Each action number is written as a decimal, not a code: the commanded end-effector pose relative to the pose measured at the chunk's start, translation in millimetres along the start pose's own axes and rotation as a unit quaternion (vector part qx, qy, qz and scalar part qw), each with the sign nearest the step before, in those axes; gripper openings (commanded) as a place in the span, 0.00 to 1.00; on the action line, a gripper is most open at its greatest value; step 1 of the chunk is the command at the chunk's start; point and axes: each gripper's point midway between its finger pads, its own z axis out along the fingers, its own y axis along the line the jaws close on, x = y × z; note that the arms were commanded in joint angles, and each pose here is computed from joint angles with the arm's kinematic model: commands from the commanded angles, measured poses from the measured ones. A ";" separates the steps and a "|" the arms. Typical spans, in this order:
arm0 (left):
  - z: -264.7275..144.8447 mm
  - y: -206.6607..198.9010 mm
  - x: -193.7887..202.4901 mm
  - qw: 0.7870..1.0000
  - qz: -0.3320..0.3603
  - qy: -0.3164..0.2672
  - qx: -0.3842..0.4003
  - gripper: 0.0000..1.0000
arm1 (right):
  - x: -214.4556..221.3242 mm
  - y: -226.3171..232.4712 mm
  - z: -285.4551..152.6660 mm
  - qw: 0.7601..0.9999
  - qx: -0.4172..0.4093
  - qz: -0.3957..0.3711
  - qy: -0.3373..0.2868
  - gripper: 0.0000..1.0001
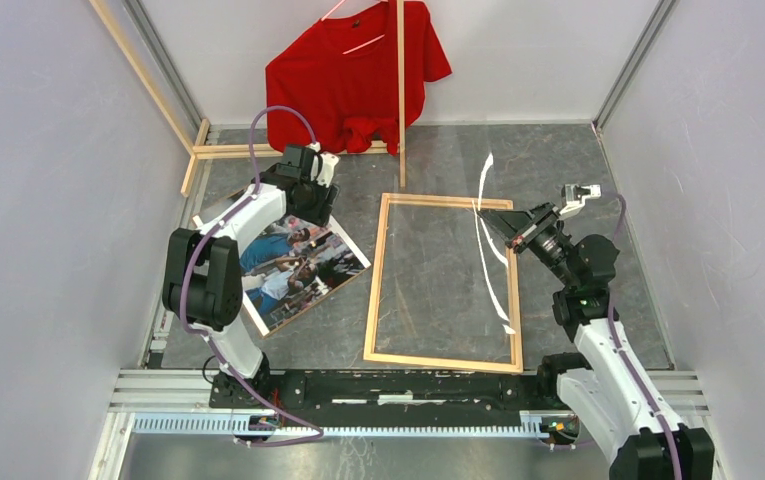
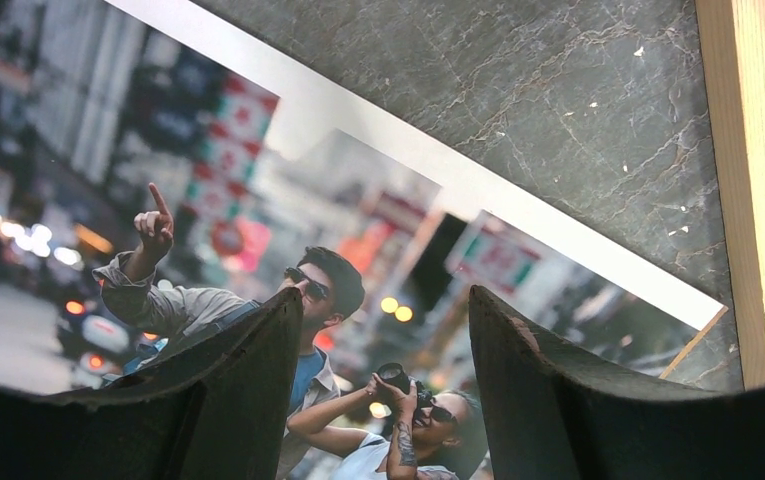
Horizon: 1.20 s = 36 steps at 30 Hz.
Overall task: Put the photo into the frame
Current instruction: Place the photo frame item in the photo frame.
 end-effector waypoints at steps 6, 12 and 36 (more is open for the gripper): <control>-14.4 -0.5 -19.7 0.999 -0.023 -0.034 0.005 0.69 | 13.5 21.3 8.1 0.997 -0.047 0.061 0.016 0.00; -15.0 -0.8 -17.7 0.999 -0.021 -0.032 0.006 0.69 | 18.9 50.3 23.4 0.994 -0.066 0.077 0.033 0.00; -42.1 49.6 -22.5 0.995 -0.055 -0.055 -0.067 0.70 | 37.7 -36.6 30.4 0.990 0.075 0.119 -0.005 0.00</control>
